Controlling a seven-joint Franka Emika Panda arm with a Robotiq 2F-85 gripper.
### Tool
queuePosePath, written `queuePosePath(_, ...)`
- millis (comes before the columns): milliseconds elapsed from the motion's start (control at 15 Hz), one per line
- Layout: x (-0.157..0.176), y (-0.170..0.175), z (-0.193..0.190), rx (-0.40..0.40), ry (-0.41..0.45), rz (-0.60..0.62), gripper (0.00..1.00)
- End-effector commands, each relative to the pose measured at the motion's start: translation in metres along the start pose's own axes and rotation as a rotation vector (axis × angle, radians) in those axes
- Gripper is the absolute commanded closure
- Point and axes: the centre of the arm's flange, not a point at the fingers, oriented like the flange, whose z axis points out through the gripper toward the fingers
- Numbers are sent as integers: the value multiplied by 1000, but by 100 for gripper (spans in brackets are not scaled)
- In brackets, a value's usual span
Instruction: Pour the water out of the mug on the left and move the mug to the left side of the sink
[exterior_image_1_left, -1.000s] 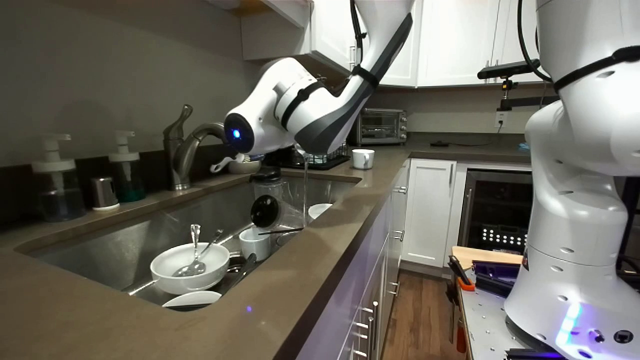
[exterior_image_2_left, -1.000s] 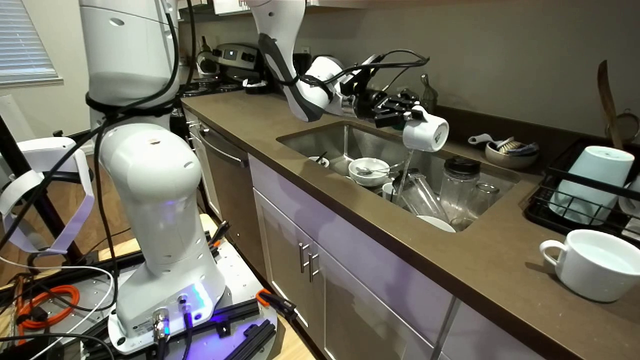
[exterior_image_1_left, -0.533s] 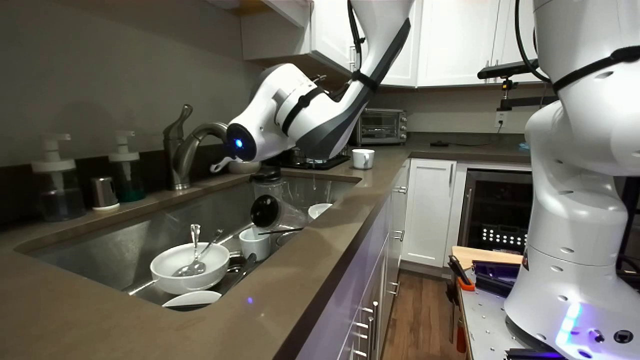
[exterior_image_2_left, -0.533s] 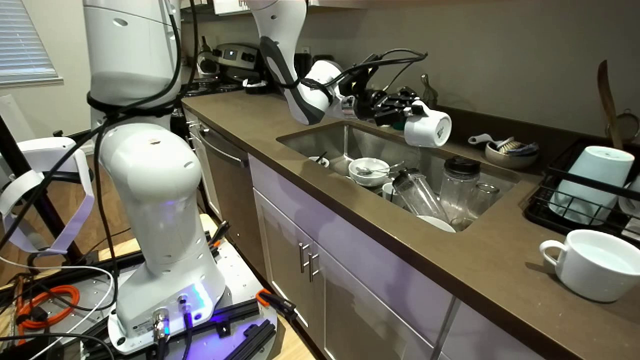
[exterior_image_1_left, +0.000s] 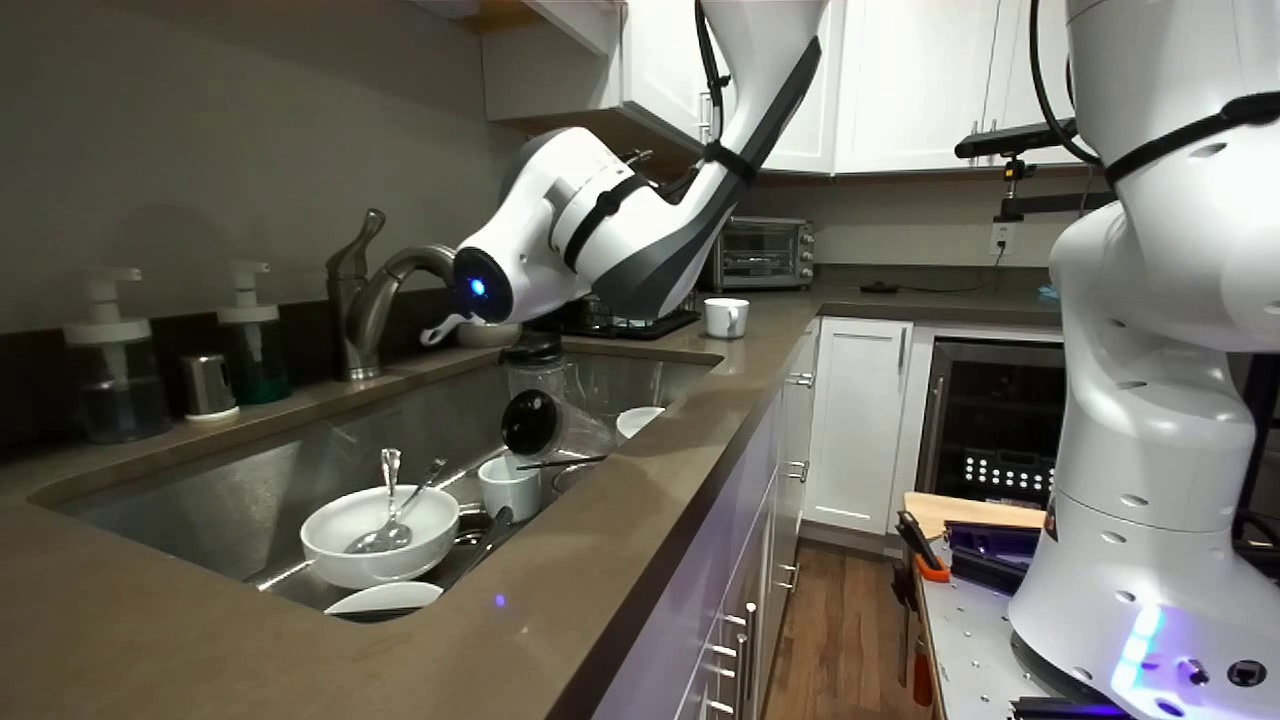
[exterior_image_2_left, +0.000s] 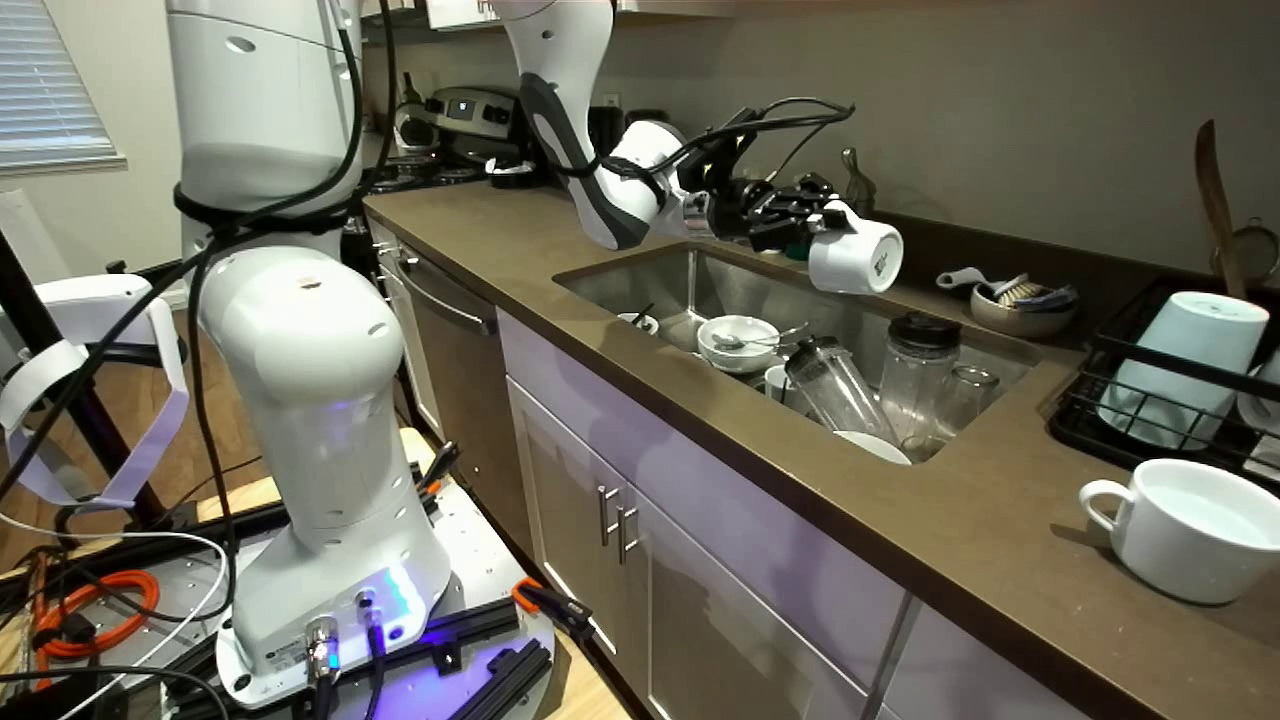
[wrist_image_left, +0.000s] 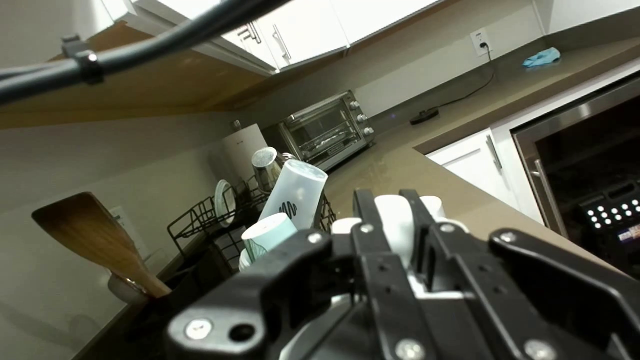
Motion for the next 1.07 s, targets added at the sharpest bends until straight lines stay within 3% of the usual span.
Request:
queuePosePath(0, 0, 0, 0, 0, 0, 0, 84)
queuePosePath(67, 0, 0, 0, 0, 0, 0, 84)
queuePosePath(133, 0, 0, 0, 0, 0, 0, 96)
queuePosePath(533, -4, -2, -12, 41, 109, -41, 96)
queuePosePath(1000, -22, -4, -39, 118, 334, -124, 96)
